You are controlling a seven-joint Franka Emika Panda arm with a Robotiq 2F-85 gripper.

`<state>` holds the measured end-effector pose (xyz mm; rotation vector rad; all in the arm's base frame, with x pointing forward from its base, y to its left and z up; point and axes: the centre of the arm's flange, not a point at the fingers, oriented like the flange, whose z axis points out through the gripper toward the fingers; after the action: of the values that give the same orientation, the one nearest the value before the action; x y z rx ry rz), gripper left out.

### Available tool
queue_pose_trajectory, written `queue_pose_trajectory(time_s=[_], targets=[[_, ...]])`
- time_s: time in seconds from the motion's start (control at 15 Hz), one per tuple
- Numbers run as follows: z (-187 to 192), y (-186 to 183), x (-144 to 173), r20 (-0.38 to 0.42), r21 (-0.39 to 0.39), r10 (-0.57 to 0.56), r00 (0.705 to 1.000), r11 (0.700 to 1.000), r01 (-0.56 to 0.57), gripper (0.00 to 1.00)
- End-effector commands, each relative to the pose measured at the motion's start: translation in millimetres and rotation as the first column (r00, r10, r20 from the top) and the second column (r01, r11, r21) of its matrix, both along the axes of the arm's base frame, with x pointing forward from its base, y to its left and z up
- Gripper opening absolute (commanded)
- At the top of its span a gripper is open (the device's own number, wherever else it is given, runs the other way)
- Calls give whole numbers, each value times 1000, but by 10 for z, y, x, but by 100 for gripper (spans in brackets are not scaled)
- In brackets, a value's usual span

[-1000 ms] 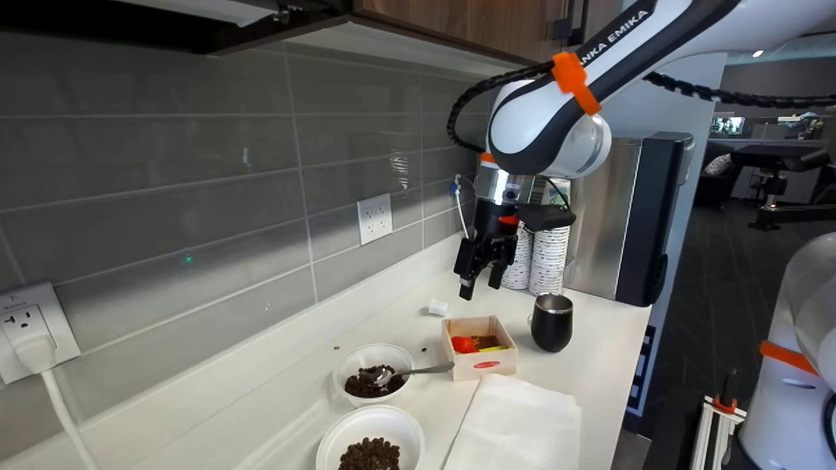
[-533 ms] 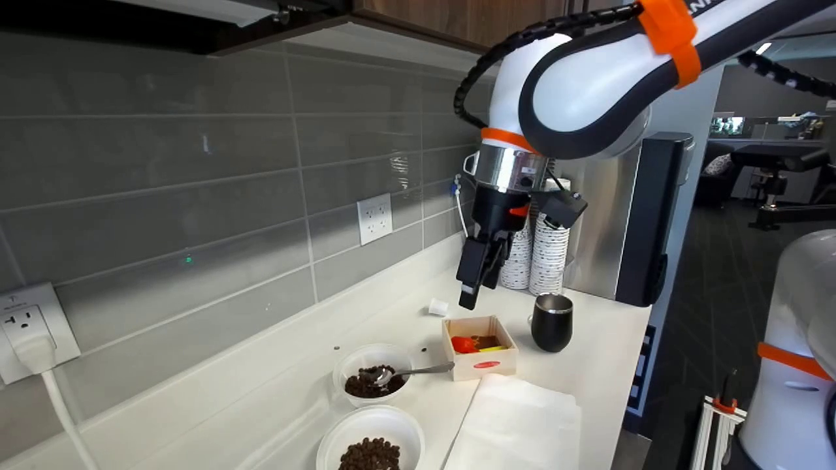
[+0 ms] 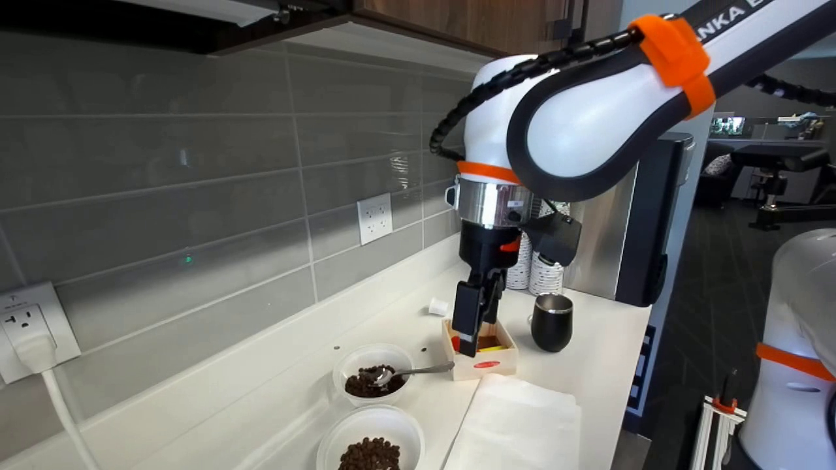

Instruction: Use the napkin to wipe the table

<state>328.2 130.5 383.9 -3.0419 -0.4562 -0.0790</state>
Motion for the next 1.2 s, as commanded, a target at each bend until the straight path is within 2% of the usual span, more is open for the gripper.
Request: queue_pose_trajectory(time_s=[0.0, 0.27, 0.47, 0.67, 0.87, 1.13], targets=[[-685, -55, -407, -89, -83, -54, 995, 995, 47, 100], [-1141, -106, -438, -137, -152, -118, 984, 984, 97, 100], [-1441, -156, -370, -122, -152, -169, 978, 977, 150, 100], [-1702, -184, -318, -88, -121, -213, 973, 972, 202, 100], [-1942, -208, -316, -94, -108, -247, 964, 965, 237, 100], [-2180, -466, -350, -101, -159, -309, 946, 943, 291, 100]])
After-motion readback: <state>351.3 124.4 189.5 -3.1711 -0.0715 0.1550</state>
